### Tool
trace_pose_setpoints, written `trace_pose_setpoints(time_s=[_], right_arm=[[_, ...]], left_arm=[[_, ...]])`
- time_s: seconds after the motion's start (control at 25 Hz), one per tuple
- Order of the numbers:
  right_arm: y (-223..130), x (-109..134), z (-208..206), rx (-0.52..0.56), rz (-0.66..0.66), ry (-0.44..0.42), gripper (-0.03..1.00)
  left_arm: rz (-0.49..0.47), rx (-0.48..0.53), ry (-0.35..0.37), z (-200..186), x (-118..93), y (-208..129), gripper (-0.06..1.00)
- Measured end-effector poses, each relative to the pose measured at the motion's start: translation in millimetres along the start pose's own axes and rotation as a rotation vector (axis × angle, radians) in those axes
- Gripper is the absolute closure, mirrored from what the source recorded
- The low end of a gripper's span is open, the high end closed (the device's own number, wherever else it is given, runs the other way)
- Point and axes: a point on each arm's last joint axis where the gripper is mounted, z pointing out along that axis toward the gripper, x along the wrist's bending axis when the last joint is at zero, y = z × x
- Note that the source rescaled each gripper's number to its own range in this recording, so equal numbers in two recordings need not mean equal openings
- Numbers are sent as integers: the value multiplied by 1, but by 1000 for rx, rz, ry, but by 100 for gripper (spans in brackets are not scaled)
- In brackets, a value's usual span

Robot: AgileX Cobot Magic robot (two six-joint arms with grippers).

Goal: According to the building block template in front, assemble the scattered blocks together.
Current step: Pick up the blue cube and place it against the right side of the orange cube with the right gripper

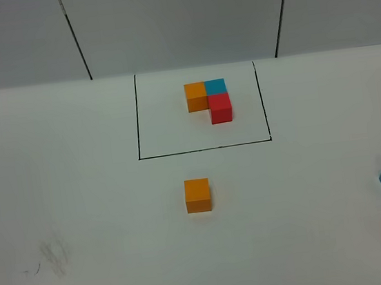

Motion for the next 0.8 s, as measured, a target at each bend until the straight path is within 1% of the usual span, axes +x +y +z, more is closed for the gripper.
trace_pose_setpoints(time_s=[0.16,0.36,0.68,0.8], right_arm=[[0,0,0,0,0,0,97],[0,0,0,0,0,0,97],[0,0,0,0,0,0,97],[0,0,0,0,0,0,97]], left_arm=[[-25,112,40,25,-6,-22,27],[-64,193,31,47,-11,-41,27],[-91,277,31,63,-13,-60,27],[-92,287,34,64,-13,-61,27]])
